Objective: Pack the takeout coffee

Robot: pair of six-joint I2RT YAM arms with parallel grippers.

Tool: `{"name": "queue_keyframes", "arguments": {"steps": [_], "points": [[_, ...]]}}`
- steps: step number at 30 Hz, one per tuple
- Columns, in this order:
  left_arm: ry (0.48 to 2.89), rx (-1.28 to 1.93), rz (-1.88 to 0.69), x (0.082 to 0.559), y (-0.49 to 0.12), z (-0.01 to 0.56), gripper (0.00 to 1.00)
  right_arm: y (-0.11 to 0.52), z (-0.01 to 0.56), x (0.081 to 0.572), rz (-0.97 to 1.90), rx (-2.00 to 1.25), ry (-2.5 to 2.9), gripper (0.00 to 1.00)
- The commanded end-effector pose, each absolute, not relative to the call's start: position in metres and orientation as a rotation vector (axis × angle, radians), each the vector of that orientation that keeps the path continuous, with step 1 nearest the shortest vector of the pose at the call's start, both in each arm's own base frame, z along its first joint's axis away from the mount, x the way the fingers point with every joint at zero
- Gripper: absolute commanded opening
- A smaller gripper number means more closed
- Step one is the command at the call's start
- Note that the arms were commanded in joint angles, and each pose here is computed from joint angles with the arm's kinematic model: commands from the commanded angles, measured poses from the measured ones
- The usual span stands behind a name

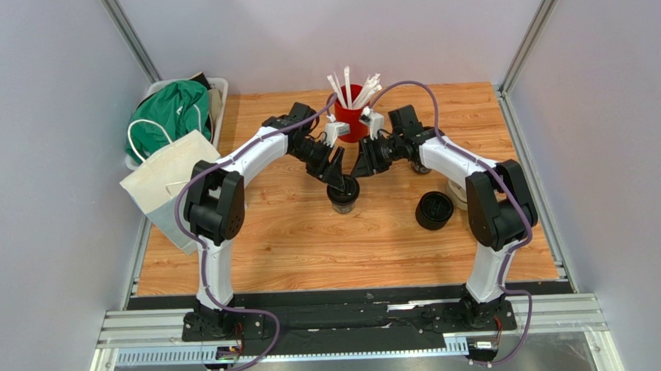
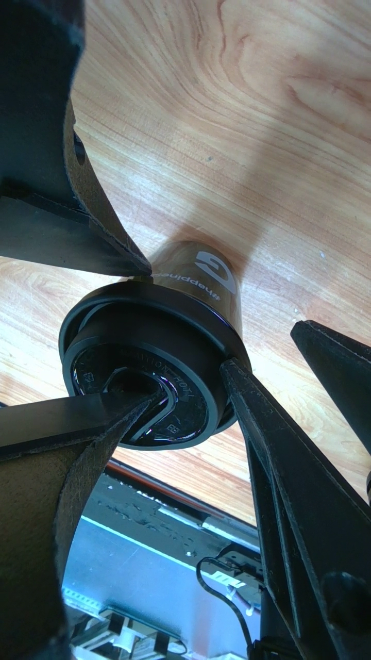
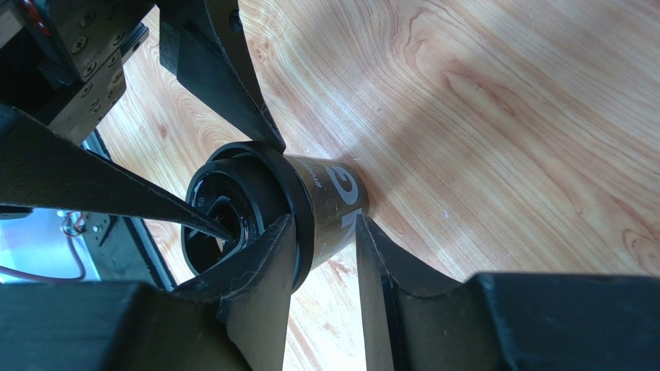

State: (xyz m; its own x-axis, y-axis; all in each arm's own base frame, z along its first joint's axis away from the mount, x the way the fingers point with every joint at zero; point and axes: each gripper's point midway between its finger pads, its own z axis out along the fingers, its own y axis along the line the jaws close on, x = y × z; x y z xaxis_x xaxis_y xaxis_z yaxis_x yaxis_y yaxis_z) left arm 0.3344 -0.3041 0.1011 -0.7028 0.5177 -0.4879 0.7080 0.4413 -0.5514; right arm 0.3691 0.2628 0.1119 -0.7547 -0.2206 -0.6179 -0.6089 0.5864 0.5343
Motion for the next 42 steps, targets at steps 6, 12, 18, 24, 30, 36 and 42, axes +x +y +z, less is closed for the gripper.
{"name": "queue_keyframes", "arguments": {"steps": [6, 12, 18, 24, 30, 36, 42], "points": [[2.528, 1.162, -0.864, 0.335, -0.281, 0.058, 0.63, 0.249, 0.091, 0.363, 0.891, -0.729, 2.356, 0.37], [2.530, 1.163, -0.855, 0.336, -0.280, 0.058, 0.63, 0.245, 0.081, 0.364, 0.840, -0.733, 2.384, 0.37], [2.532, 1.165, -0.842, 0.336, -0.279, 0.058, 0.63, 0.251, 0.073, 0.360, 0.791, -0.776, 2.396, 0.37], [2.540, 1.168, -0.820, 0.338, -0.277, 0.055, 0.63, 0.248, 0.060, 0.363, 0.694, -0.780, 2.430, 0.37], [2.545, 1.166, -0.823, 0.338, -0.277, 0.055, 0.63, 0.241, 0.055, 0.372, 0.562, -0.775, 2.430, 0.38], [2.559, 1.171, -0.810, 0.338, -0.275, 0.051, 0.63, 0.242, 0.076, 0.376, 0.554, -0.775, 2.374, 0.39], [2.572, 1.171, -0.798, 0.338, -0.274, 0.048, 0.62, 0.249, 0.120, 0.371, 0.624, -0.796, 2.305, 0.42]]}}
